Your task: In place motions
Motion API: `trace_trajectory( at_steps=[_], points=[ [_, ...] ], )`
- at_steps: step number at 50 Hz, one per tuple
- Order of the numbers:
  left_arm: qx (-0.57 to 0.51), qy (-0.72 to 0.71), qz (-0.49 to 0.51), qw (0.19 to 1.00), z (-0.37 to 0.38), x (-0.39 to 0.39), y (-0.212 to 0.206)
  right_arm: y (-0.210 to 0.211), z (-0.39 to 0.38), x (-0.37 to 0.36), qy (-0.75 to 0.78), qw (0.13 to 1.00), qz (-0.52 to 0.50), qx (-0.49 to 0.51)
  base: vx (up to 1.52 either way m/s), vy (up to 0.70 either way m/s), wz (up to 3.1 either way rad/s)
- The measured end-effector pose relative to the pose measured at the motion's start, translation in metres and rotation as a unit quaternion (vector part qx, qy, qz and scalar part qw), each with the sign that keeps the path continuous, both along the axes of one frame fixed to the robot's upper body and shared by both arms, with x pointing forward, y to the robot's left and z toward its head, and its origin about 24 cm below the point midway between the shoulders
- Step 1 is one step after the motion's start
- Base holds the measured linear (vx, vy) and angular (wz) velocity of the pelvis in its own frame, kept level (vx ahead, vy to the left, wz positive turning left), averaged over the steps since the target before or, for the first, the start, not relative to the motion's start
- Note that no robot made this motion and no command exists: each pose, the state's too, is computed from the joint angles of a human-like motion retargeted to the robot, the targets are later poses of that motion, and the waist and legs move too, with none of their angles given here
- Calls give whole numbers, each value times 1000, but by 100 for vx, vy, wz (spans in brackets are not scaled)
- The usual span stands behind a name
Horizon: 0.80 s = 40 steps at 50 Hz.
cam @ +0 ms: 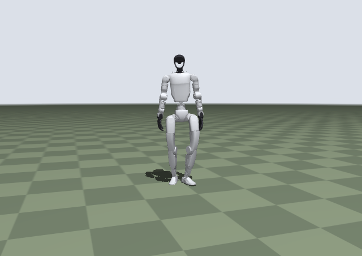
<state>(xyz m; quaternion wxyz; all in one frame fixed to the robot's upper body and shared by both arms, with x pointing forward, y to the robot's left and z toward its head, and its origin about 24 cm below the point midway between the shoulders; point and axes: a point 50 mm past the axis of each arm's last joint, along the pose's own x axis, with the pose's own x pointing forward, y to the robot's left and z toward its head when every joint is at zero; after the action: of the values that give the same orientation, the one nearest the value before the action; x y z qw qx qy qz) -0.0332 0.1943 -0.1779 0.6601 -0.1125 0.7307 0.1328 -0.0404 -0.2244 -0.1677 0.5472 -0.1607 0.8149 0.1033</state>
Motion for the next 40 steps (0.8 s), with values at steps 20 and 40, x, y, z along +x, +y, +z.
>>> trace_trajectory(
  at_steps=[20, 40],
  points=[
    [-63, 177, 21, 982, 26, -105, -19, 36, 20, 205, -326, 933, 124, 91, -13, -3, -18],
    [56, -110, -65, 990, 17, 131, 37, -16, 5, -18, -17, 992, -119, -31, 2, 8, 30]
  ],
)
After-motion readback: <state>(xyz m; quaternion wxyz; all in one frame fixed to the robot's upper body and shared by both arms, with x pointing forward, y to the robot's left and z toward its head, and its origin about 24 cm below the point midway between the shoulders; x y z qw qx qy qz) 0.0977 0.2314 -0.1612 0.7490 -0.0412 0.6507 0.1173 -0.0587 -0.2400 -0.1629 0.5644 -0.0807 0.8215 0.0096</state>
